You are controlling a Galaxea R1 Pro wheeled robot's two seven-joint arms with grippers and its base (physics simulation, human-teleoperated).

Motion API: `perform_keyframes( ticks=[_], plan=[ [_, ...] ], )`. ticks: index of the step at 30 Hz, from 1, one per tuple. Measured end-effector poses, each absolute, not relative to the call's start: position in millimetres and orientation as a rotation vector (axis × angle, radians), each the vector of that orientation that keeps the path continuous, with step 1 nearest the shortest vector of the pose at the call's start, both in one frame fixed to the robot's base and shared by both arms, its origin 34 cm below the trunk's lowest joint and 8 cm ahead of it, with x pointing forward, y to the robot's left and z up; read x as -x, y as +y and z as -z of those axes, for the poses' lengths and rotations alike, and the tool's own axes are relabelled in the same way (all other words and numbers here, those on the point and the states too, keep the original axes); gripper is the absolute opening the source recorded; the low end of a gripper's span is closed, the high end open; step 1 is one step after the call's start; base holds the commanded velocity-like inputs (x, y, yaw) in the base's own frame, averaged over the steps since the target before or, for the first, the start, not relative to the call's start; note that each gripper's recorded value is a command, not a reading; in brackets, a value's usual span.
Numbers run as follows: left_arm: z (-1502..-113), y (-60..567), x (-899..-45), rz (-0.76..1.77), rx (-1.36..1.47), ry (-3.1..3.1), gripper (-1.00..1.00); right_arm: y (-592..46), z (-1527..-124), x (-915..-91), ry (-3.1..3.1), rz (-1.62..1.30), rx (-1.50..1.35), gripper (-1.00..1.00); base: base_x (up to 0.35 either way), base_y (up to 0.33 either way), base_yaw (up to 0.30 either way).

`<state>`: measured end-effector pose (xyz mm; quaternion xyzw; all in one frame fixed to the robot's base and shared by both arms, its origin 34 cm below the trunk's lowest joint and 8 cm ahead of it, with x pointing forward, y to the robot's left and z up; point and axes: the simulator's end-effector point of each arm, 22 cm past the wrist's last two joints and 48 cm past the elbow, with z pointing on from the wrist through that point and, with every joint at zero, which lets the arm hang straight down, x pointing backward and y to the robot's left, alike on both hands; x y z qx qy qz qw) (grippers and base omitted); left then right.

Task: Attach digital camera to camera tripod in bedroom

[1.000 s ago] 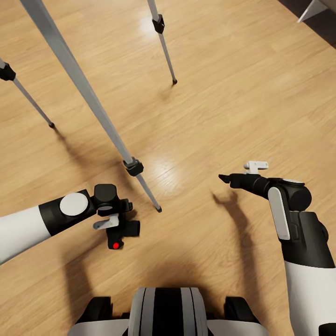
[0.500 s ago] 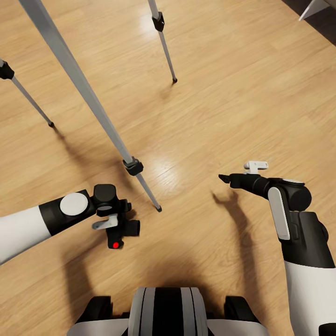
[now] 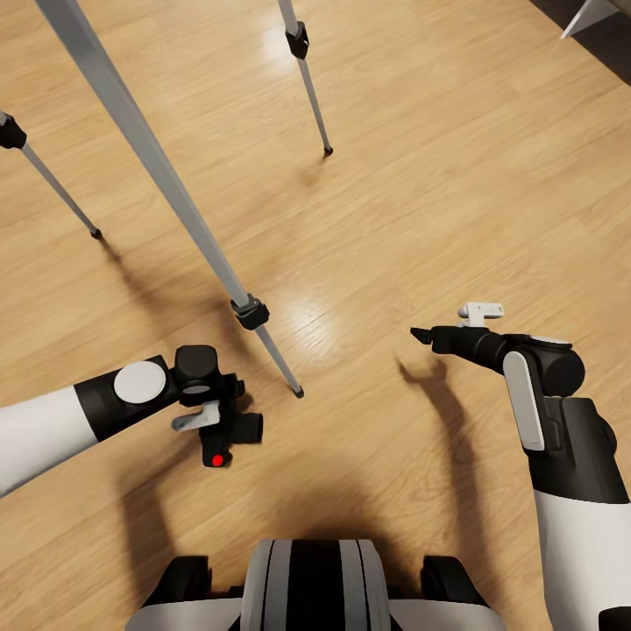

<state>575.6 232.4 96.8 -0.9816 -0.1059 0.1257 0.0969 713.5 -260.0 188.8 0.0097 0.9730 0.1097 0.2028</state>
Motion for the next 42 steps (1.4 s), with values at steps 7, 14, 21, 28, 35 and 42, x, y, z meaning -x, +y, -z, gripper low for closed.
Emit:
perform_keyframes(
  ticks=[7,14,21,28,35,42],
  plan=[
    [-96.2,231.0,-576.1,-0.372,2.909,-0.314,1.00,-260.0,-188.6,-713.5,2.716,-0.306,-0.027,1.00,0.000,0.000,0.000],
    [-96.1,231.2,-576.5,-0.371,2.910,-0.315,1.00,-260.2,-188.6,-713.4,2.716,-0.305,-0.026,1.00,0.000,0.000,0.000],
    [-96.2,232.4,-577.4,-0.368,2.909,-0.318,1.00,-260.4,-188.5,-713.3,2.717,-0.305,-0.027,1.00,0.000,0.000,0.000],
    [-96.4,231.2,-578.1,-0.366,2.912,-0.317,1.00,-260.3,-188.5,-713.2,2.717,-0.305,-0.026,1.00,0.000,0.000,0.000],
    [-96.4,230.2,-578.9,-0.361,2.914,-0.314,1.00,-260.6,-188.4,-713.1,2.717,-0.305,-0.027,1.00,0.000,0.000,0.000],
    [-95.4,233.6,-584.0,-0.320,2.907,-0.289,1.00,-260.6,-188.6,-713.4,2.716,-0.305,-0.027,1.00,0.000,0.000,0.000]
  ],
)
